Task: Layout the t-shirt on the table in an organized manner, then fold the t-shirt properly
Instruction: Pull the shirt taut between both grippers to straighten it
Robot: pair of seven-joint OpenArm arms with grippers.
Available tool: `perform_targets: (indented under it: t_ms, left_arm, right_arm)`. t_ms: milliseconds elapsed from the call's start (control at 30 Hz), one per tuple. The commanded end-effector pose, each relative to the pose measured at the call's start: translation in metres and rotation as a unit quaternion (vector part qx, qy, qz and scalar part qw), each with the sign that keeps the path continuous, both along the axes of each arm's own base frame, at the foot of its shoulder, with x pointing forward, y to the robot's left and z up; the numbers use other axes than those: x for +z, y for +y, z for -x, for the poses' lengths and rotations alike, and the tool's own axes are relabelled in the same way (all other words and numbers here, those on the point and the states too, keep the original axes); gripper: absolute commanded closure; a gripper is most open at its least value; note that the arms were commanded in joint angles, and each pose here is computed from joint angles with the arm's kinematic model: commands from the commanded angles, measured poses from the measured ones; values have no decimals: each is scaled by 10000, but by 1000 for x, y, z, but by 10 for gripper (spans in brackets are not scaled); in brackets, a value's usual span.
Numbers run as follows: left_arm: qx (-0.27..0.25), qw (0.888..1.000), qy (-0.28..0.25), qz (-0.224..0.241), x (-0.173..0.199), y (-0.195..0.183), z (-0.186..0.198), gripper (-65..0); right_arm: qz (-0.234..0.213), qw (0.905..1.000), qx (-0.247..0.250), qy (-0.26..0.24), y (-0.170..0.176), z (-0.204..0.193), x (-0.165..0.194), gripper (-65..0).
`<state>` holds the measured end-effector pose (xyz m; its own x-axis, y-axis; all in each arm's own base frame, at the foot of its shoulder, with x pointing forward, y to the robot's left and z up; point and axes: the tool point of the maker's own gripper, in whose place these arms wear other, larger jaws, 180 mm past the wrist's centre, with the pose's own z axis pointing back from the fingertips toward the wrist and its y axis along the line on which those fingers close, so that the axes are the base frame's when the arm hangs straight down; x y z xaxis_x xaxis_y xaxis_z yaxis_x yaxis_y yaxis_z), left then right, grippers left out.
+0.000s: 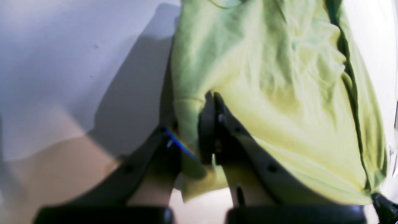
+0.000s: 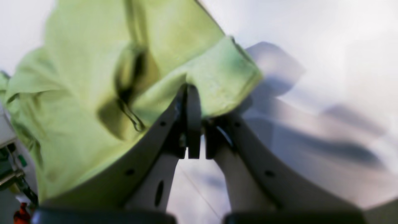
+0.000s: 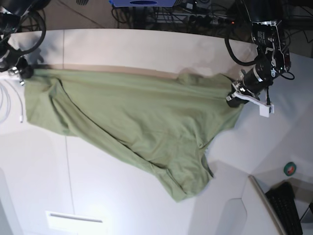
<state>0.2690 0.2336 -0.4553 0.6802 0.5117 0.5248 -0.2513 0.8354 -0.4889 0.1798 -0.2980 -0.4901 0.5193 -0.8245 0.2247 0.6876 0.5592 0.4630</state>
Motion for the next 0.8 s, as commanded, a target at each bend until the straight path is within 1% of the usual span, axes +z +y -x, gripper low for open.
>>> perform_targets:
  t_ms: [0,167,333,400,600,767]
  left_arm:
    - [72,9996,-261,-107,14,9,-10,0]
    - [58,9998,-142,-137,8,9,3,0]
    - [-43,9994,-214,-277,17,8,14,0]
    - [-61,9993,-207,-298,18,8,17,0]
    - [-54,9996,-42,-279,9,7,30,0]
    - [-63,9995,-62,-290,11,7,30,0]
  right_arm:
    - [208,9997,-50,-104,-14,-5,9,0]
    - [238,9997,-43,-73,-16,-5,8,0]
    - [654,9970,183,375,-23,7,1,0]
    - [758,9957,235,486,-26,11,0,0]
    - [740,9957,230,513,-25,12,-2,0]
    - [749,9955,235,524,-25,13,-2,0]
